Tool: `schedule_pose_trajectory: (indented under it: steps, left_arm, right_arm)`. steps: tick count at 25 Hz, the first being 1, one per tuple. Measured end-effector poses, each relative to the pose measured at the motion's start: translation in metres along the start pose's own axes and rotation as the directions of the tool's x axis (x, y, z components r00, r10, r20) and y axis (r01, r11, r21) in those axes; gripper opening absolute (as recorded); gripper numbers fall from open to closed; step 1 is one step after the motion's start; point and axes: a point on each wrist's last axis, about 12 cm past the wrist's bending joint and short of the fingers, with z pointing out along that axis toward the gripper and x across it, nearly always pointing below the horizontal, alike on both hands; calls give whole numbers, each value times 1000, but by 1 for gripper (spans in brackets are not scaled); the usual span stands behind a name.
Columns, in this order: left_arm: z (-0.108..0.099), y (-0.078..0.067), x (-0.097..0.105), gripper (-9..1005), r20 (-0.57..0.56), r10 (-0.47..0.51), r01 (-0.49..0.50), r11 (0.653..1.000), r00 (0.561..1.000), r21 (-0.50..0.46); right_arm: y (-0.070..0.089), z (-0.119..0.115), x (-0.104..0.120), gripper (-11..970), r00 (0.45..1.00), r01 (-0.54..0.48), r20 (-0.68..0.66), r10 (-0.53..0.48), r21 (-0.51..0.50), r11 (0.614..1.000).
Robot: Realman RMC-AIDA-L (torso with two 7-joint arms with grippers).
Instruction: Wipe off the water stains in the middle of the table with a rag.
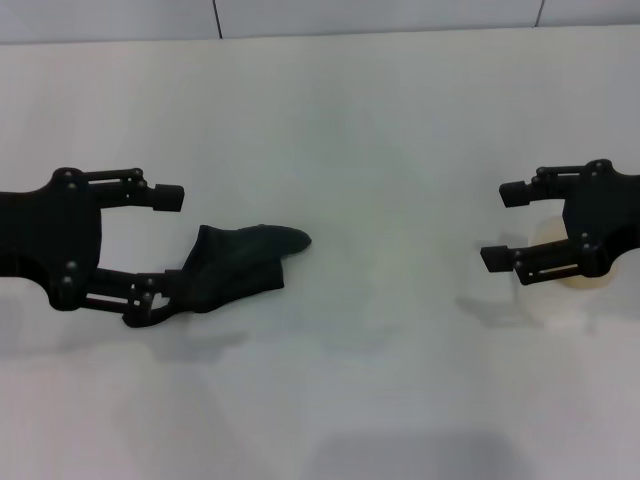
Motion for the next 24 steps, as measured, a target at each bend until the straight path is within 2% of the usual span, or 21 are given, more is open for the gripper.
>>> schedule_pose_trajectory:
  steps: [7, 24]
  left_arm:
    - [7, -2, -1, 874, -47, -7, 9, 999, 999, 39]
    - [20, -3, 5, 874, -89, -16, 21, 999, 996, 49]
  right_arm:
    - [-1, 0, 3, 838, 999, 9, -43, -9, 3, 1000]
    - [-2, 3, 7, 838, 995, 11, -100, -11, -2, 1000]
